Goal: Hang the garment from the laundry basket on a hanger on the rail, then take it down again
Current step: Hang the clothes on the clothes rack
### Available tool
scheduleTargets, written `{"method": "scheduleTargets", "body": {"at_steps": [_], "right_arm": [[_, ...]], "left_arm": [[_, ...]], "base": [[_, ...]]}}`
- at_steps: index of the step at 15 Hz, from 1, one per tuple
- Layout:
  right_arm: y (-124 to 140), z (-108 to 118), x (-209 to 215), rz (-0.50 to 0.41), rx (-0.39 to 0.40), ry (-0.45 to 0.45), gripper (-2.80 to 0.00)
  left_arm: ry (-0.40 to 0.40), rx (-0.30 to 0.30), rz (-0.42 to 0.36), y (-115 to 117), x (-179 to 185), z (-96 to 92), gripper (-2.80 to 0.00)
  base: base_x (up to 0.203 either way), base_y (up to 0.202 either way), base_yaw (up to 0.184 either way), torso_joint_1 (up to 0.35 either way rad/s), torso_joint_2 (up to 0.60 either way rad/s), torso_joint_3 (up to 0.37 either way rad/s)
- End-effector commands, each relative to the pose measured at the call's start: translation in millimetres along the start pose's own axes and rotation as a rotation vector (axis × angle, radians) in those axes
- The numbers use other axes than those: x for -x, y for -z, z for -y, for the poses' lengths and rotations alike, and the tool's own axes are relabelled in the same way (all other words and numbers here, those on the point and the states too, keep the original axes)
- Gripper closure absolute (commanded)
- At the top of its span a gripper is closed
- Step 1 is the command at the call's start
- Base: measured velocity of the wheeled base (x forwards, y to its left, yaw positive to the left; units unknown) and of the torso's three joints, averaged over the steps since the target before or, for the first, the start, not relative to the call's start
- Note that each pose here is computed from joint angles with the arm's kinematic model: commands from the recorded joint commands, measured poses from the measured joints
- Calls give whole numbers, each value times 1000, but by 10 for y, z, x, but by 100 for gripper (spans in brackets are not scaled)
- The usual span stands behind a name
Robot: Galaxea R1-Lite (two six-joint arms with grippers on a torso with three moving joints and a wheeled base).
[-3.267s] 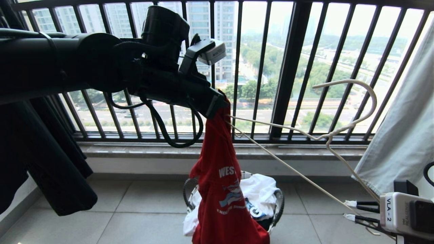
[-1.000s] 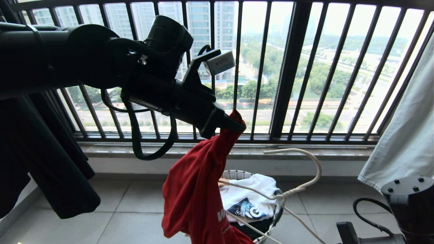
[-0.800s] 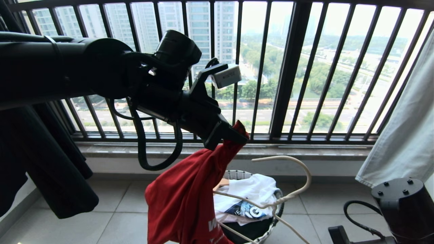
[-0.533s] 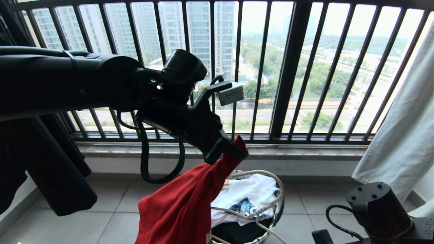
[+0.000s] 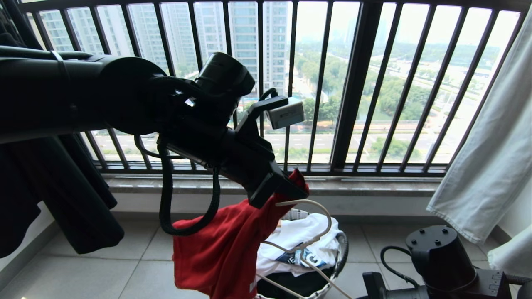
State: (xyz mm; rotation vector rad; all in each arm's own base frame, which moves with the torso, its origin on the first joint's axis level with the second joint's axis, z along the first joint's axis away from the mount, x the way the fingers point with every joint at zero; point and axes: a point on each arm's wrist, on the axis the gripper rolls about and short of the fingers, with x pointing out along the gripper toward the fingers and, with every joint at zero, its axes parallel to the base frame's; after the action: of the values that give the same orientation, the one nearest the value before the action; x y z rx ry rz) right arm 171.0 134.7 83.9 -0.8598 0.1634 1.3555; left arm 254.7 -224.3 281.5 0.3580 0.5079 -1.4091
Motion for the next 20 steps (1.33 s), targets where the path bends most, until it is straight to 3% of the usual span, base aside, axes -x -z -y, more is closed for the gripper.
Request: {"method": "scheduleTargets", "body": {"at_steps": [1, 5, 8, 10, 14, 20], "right_arm": [[-62, 3, 92, 23, 22, 34, 0], [5, -124, 249, -16, -1, 65, 0], [51, -32, 320, -33, -24, 124, 0], [13, 73, 351, -30, -30, 175, 0], [-143, 345, 390, -13, -126, 302, 0], [7, 455, 513, -82, -188, 403, 0]], "left_arm": [[-2, -20, 4, -53, 189, 164, 0], [-171, -80, 9, -149, 744, 515, 0], [-197, -86, -15, -113, 1017, 747, 0], [-253, -96, -49, -96, 1069, 787, 0], [-247, -132, -72, -91, 1094, 836, 0], [-320, -142, -76, -113, 1184, 868, 0]], "base": [[0, 0, 0, 0, 0, 0], [0, 0, 0, 0, 0, 0], [0, 0, 0, 0, 0, 0], [0, 0, 0, 0, 0, 0], [0, 0, 0, 0, 0, 0], [0, 0, 0, 0, 0, 0]]}}
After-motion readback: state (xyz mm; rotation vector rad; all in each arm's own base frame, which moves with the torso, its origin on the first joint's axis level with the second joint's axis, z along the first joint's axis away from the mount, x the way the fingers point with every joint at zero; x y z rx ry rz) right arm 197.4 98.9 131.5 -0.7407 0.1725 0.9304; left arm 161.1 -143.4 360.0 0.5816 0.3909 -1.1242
